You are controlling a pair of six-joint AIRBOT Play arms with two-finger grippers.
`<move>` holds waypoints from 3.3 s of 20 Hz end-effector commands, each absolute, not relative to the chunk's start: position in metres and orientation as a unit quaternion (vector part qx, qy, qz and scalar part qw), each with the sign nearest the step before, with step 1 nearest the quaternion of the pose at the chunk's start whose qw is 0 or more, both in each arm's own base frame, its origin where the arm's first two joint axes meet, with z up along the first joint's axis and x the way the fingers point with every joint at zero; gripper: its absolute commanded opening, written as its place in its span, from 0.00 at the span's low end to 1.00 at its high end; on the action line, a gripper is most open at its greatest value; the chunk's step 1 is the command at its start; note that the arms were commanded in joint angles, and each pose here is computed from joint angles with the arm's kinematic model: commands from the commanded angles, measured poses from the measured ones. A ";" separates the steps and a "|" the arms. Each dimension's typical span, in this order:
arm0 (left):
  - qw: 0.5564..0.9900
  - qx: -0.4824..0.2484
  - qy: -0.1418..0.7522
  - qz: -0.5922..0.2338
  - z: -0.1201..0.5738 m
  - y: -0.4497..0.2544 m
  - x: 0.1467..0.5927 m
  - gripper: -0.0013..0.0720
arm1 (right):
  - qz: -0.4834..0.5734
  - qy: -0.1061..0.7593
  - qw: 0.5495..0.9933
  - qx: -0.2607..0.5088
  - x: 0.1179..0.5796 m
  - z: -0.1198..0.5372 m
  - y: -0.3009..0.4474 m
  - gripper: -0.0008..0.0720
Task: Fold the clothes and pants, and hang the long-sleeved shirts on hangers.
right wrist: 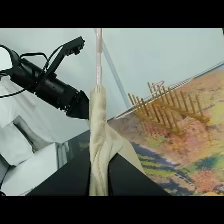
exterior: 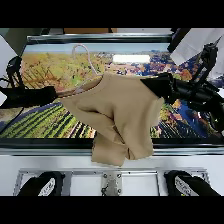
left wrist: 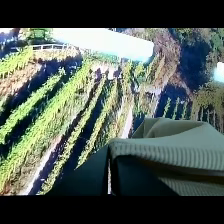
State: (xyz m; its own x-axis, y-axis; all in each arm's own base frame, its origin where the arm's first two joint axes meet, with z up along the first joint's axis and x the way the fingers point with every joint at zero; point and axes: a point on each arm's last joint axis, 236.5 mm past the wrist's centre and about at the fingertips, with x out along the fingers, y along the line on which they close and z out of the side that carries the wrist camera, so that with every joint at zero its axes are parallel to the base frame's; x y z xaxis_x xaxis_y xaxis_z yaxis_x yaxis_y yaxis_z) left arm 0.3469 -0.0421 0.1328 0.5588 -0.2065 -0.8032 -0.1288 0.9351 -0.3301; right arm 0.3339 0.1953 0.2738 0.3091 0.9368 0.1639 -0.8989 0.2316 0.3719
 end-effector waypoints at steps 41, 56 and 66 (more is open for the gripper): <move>0.951 0.002 0.250 -0.179 0.378 -0.151 0.292 0.75 | 0.616 -0.027 0.710 0.339 0.304 0.283 0.222 0.04; 0.936 -0.031 0.316 -0.155 0.269 -0.130 0.297 0.04 | 0.363 -0.192 0.893 0.184 0.349 0.392 0.039 0.04; 0.921 0.029 0.353 -0.164 0.248 -0.161 0.362 0.04 | -0.074 -0.280 0.953 0.090 0.271 0.443 -0.202 0.04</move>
State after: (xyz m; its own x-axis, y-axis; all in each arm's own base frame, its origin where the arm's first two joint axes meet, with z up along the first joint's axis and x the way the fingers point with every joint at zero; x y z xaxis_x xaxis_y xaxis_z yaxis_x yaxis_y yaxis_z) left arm 0.3463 -0.1530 0.2516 0.7074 -0.2851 -0.6468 0.2977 0.9501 -0.0932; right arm 0.3036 -0.1441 0.4320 0.8562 0.0317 0.5157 -0.1478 0.9714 0.1856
